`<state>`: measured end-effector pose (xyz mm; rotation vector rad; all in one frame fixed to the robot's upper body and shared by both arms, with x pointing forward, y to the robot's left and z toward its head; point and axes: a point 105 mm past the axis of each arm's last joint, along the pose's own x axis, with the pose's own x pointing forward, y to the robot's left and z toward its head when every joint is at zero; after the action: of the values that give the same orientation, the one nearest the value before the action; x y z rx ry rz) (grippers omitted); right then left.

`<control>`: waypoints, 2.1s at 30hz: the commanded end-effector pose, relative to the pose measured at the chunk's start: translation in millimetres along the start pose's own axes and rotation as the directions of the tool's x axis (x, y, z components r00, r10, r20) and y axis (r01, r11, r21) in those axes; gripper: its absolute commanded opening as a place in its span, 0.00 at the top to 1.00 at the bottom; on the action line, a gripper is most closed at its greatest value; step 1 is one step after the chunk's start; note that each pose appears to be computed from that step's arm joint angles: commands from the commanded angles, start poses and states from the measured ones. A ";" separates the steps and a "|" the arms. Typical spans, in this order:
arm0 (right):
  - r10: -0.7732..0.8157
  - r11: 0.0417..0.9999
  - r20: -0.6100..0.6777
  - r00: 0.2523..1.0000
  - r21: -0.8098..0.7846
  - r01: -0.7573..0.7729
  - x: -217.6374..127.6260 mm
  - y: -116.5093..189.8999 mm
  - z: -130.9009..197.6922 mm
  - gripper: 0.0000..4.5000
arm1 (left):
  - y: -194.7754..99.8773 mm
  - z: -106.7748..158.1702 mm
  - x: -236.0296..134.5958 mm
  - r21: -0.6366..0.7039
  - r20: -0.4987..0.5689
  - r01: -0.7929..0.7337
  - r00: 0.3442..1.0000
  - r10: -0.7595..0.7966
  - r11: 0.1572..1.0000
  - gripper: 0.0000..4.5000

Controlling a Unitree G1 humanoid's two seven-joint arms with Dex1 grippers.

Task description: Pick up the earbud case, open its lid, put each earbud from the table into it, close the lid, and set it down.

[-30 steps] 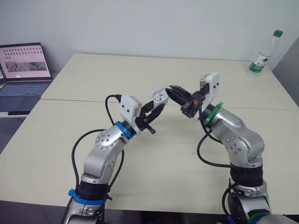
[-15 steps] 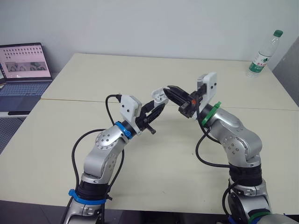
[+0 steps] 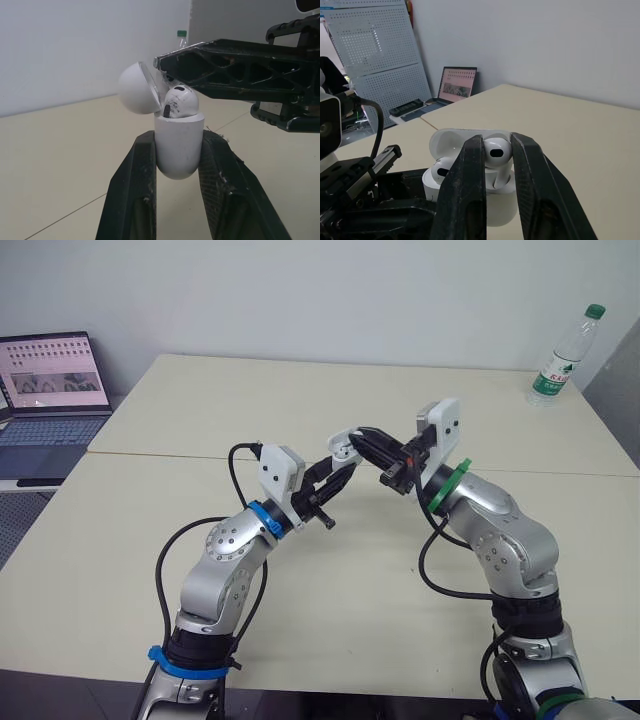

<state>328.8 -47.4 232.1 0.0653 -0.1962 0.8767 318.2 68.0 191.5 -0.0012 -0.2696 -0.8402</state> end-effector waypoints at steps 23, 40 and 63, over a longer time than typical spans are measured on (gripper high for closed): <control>0.022 0.978 0.012 1.000 0.205 -0.024 -11.7 -46.6 39.0 0.34 | -11.8 8.3 0.0 0.072 0.041 0.090 0.995 -0.094 0.993 0.83; 0.393 0.918 -0.283 0.875 0.067 -0.391 6.2 -14.6 22.1 0.99 | -19.3 -4.7 -0.5 0.127 -0.051 0.148 0.988 -0.143 0.981 0.83; 0.273 0.942 -0.198 0.941 -0.142 -0.303 -32.5 -29.3 28.8 0.86 | -5.5 -3.3 -4.2 0.022 -0.084 0.139 0.987 -0.137 0.990 0.83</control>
<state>334.1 -86.6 228.0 -0.2021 0.0091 1.1547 315.8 64.7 174.3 0.1145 -0.1778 -0.9550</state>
